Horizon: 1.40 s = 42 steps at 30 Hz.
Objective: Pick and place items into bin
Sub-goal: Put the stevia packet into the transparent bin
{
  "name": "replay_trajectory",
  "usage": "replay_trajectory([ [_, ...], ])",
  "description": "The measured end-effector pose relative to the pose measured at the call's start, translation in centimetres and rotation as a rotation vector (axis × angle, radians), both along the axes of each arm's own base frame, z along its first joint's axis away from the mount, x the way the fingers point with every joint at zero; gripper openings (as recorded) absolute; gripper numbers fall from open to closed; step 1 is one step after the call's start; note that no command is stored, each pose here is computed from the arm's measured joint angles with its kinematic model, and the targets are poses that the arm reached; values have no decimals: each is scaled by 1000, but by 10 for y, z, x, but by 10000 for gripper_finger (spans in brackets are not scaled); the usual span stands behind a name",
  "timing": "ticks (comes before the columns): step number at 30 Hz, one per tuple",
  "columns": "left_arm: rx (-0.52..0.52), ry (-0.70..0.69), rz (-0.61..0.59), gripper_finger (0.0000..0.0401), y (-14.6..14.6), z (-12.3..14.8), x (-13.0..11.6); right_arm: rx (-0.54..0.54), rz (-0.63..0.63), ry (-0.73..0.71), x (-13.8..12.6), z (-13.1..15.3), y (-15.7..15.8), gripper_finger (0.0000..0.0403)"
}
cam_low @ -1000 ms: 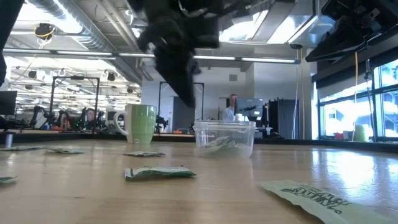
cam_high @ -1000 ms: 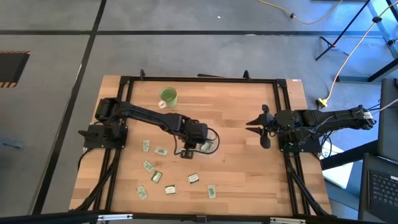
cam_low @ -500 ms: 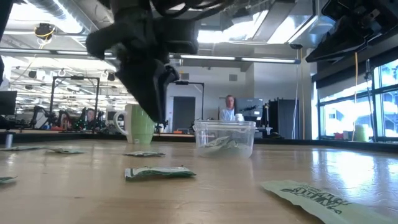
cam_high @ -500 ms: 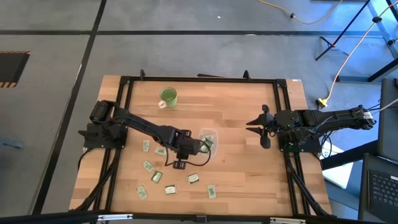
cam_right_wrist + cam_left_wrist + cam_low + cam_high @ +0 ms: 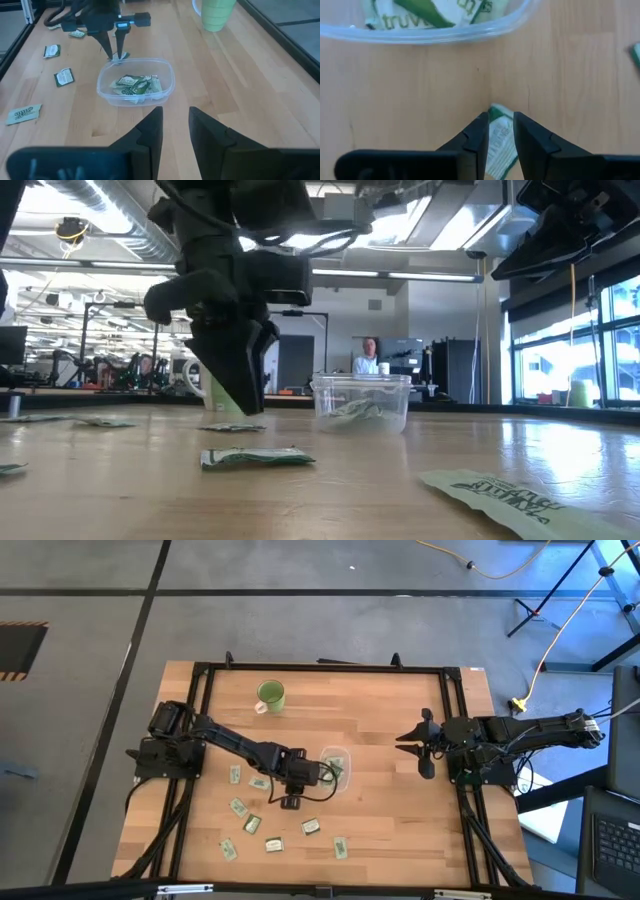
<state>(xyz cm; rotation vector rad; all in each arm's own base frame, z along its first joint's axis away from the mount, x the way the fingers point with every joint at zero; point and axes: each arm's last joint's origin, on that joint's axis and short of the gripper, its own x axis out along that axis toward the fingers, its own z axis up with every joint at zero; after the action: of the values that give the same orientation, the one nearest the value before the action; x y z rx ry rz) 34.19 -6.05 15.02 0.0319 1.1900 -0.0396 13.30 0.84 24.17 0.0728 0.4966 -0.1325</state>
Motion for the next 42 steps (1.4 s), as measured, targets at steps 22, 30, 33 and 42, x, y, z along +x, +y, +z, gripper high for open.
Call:
replay_trajectory([
  [22, 2, 47, -4, 6, 0, -13, 2, -1, 1, 1, 0, 0, 0, 97],
  [30, 19, 150, -18, 4, 0, 17, 5, -5, 2, 4, 0, 0, 0, 97],
  [33, 54, 113, -42, 4, 3, 34, 14, -5, 3, 6, 0, -1, 0, 97],
  [42, 46, -171, -73, 5, 30, 79, 50, -8, 4, 6, 0, -1, 0, 97],
])
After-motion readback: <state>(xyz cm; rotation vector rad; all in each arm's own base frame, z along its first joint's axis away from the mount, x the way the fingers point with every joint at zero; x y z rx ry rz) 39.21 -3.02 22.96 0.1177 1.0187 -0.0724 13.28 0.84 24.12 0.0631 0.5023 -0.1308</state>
